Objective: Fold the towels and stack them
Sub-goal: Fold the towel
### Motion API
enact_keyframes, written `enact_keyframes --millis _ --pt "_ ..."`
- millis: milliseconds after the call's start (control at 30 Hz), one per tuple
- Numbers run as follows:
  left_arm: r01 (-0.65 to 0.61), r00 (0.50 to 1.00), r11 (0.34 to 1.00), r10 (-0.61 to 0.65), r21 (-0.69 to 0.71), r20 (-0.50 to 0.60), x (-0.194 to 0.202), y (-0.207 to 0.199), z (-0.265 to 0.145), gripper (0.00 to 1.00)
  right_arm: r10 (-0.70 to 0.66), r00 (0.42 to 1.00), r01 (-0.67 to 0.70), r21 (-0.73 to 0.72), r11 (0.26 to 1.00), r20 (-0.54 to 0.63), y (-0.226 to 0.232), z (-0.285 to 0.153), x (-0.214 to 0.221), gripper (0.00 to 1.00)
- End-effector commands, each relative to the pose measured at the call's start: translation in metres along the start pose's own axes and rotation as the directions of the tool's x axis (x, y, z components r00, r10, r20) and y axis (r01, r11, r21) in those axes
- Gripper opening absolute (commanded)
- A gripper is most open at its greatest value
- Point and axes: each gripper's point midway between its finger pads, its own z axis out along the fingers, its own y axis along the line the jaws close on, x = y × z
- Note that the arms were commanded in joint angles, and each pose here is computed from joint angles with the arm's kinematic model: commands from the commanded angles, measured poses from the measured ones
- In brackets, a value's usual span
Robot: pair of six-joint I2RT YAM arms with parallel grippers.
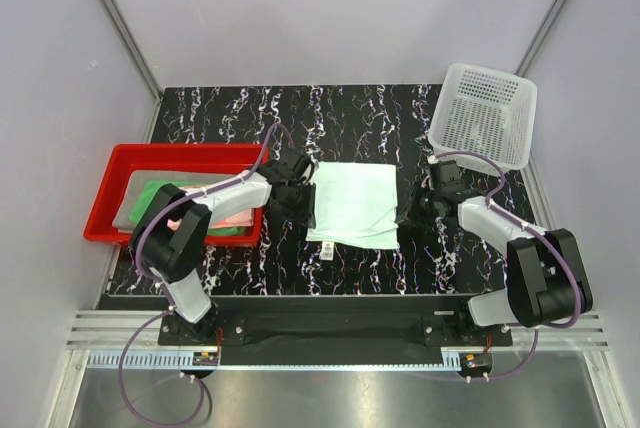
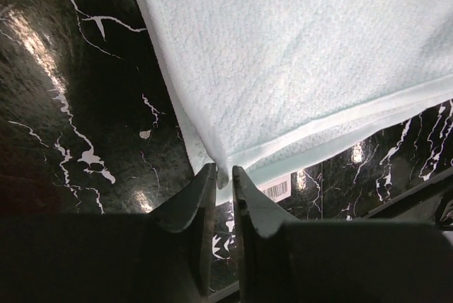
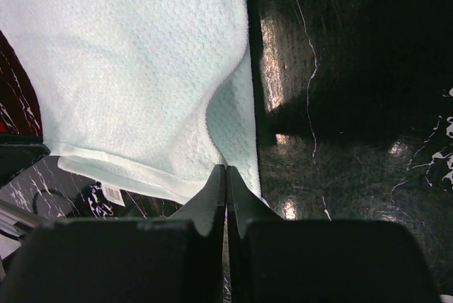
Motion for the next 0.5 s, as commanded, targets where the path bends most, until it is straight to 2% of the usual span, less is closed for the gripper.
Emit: enact_keyframes --millis 0,100,267,467 --pt "-0.016 1.0 0.999 0.015 0.043 0.011 -0.0062 -0.0097 0.0051 0.17 -0.037 0.999 0.039 -0.054 0.998 0.037 0.0159 -0.0066 -0.0093 0.0" --pt "-0.009 1.0 0.999 0.009 0.045 0.006 -0.0045 -0.0083 0.0081 0.15 -0.036 0.999 0.039 -0.058 0.998 0.038 0.0163 -0.0059 -0.0092 0.0" --pt "-0.003 1.0 0.999 0.003 0.042 0.002 -0.0041 -0.0083 0.0095 0.01 -0.035 0.999 0.037 -0.046 0.998 0.028 0.0121 -0.0034 -0.0059 0.0" --pt "0.002 1.0 1.0 -0.002 0.029 -0.003 -0.0019 -0.0053 0.0102 0.0 -0.035 0.999 0.036 -0.042 0.998 0.01 0.0081 0.0006 -0.0005 0.0"
